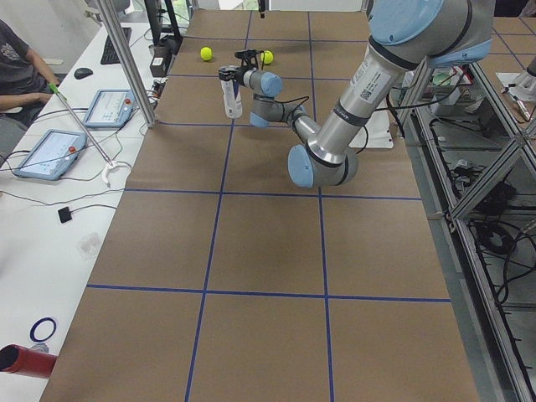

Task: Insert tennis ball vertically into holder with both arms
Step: 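Lift the can with the left gripper and turn its opening upward, then hold the can with the left gripper while the right reaches for the nearer ball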

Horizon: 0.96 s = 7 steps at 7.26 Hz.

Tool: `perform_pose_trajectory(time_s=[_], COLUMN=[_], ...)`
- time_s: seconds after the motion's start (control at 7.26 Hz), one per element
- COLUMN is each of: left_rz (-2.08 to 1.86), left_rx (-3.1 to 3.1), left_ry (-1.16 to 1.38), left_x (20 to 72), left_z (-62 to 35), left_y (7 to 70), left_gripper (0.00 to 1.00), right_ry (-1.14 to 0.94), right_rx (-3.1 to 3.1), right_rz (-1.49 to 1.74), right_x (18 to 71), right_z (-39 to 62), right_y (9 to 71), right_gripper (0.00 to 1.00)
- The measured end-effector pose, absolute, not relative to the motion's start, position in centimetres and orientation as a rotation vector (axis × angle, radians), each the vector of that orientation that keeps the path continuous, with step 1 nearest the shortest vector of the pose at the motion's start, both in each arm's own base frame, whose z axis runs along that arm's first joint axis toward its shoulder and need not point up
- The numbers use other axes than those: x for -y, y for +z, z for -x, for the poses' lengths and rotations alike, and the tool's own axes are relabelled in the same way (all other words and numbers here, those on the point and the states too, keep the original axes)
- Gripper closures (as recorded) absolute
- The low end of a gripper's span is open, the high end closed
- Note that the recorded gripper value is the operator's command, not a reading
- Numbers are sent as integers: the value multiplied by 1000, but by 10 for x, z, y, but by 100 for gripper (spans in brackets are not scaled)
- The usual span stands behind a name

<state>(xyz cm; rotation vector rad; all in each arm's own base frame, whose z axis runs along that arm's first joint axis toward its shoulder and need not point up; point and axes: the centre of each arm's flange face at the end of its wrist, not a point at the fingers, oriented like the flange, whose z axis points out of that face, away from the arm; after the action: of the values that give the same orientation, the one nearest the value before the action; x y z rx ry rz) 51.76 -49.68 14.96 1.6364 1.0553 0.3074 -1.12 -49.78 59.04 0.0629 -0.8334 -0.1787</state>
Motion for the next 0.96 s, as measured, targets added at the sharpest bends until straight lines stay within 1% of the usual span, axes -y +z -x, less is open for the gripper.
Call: perform_pose_trajectory(time_s=[0.28,0.55,0.96], left_rz=[-1698,-1737,-1757], left_rx=[-1096,-1132,-1170], left_ry=[220,127,91], left_x=[483,467,455], left_z=[-525,-540,-544], left_y=[162,186,199], left_gripper=[17,18,19], right_ry=[-144,-64,-43], right_rx=[838,861,880], right_rz=[-48,-64,-62], right_x=[502,506,505], right_z=[30,63,85], right_y=[581,563,554], right_gripper=[1,1,1])
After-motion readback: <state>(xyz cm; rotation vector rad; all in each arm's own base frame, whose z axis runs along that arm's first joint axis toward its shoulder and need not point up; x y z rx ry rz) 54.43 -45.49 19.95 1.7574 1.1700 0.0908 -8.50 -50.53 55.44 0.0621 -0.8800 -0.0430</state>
